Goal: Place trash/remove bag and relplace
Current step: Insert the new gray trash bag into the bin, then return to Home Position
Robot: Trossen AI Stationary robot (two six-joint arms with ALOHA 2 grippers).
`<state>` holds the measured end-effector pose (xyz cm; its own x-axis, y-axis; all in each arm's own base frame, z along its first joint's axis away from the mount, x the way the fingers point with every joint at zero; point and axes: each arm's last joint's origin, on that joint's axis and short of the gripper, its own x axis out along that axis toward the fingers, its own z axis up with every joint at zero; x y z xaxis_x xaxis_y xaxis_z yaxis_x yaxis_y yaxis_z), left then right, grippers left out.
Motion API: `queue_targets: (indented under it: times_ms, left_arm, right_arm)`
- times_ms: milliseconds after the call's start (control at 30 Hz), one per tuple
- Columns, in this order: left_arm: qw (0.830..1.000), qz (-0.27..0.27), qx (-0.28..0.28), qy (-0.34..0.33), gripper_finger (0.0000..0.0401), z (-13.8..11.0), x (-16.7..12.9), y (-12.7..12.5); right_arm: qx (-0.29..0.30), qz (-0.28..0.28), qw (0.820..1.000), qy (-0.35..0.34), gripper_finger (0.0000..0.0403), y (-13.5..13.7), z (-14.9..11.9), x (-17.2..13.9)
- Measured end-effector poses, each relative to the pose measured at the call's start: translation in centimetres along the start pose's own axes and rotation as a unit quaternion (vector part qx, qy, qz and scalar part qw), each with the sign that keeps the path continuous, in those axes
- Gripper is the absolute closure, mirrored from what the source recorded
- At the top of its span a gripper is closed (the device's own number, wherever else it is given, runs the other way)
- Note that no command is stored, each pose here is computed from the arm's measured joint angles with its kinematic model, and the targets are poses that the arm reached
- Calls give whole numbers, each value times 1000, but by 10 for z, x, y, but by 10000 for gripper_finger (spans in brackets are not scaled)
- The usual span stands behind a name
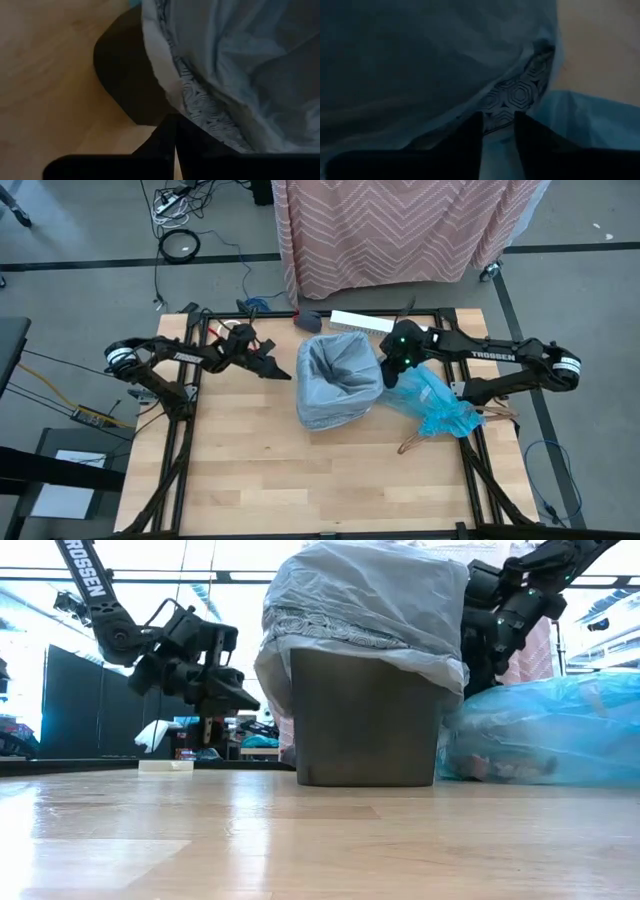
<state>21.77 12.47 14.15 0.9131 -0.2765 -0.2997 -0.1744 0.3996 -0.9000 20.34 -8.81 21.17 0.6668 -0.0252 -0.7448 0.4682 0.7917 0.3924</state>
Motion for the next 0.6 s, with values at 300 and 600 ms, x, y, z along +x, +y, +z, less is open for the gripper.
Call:
queue_targets:
  times_ms: [300, 600]
  left_arm:
    - [995, -50, 64, -66, 385, 22, -24, -9]
    - [923, -207, 243, -216, 385, 42, -69, -71]
  right_arm:
    - [-44, 57, 986, -151, 253, 16, 9, -55]
    - [-83, 85, 939, -322, 259, 26, -20, -141]
